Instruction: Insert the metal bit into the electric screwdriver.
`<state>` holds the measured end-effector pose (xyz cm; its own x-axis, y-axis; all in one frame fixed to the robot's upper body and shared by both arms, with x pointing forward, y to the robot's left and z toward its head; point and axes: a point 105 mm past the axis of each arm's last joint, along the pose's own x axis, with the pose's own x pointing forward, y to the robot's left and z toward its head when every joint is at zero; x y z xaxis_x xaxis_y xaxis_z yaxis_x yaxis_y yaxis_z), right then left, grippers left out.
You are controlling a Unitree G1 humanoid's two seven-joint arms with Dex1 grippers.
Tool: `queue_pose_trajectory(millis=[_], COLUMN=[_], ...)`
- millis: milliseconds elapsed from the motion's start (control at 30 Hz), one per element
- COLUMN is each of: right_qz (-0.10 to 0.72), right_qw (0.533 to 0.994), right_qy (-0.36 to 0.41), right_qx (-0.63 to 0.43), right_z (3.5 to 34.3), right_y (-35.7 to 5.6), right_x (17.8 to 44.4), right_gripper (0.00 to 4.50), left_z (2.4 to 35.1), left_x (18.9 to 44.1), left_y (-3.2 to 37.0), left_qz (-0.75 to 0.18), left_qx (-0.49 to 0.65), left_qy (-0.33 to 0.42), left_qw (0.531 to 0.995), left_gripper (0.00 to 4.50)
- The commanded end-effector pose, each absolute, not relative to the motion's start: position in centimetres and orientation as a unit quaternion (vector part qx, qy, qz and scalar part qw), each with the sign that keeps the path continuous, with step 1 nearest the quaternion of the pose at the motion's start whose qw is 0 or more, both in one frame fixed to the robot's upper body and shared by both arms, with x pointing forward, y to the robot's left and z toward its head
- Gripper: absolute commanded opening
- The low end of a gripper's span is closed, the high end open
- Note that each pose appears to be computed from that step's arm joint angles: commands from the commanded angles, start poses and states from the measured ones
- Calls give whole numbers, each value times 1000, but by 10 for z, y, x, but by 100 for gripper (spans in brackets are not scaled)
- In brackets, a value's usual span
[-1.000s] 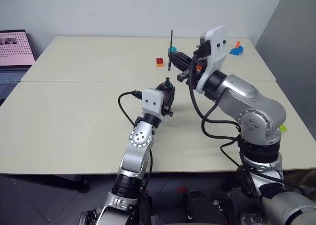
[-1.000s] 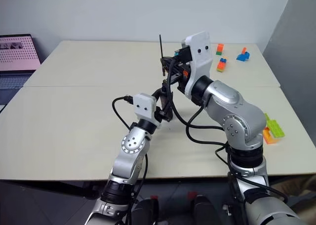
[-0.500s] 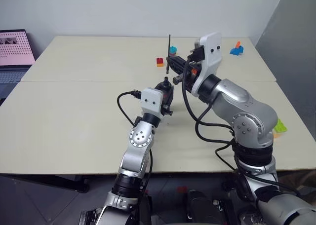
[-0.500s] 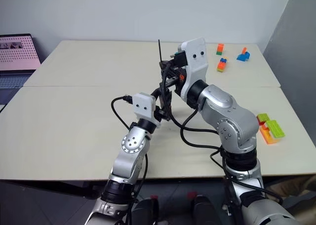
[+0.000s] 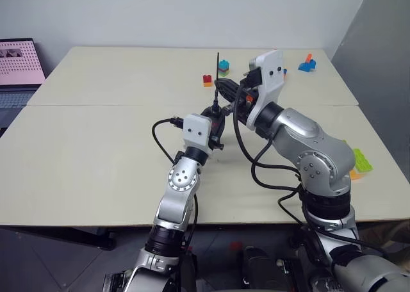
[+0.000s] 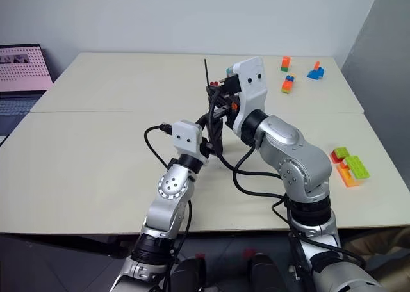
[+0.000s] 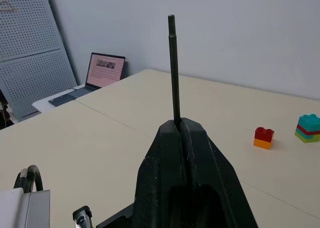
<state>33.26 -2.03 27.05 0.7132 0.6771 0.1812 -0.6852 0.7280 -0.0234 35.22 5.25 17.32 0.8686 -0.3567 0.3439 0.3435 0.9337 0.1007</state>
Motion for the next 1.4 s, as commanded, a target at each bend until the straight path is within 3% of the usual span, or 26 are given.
queue_pose_trajectory(millis=[33, 367, 967, 1400], right_qz=[374, 371, 404, 479], right_qw=[921, 921, 913, 877], right_qy=[-113, -115, -49, 3], right_qx=[18, 7, -4, -26], right_z=[276, 269, 253, 257], right_y=[-19, -18, -10, -20], right_x=[326, 326, 325, 331], right_gripper=[0, 0, 0, 0], left_z=[189, 189, 189, 189], left_x=[350, 350, 347, 348], left_y=[52, 52, 47, 47], left_qz=[-179, -180, -192, -191], left_qx=[19, 19, 18, 17], left_qy=[-211, -211, -212, -213], left_qw=[961, 961, 958, 958], left_gripper=[165, 165, 165, 165])
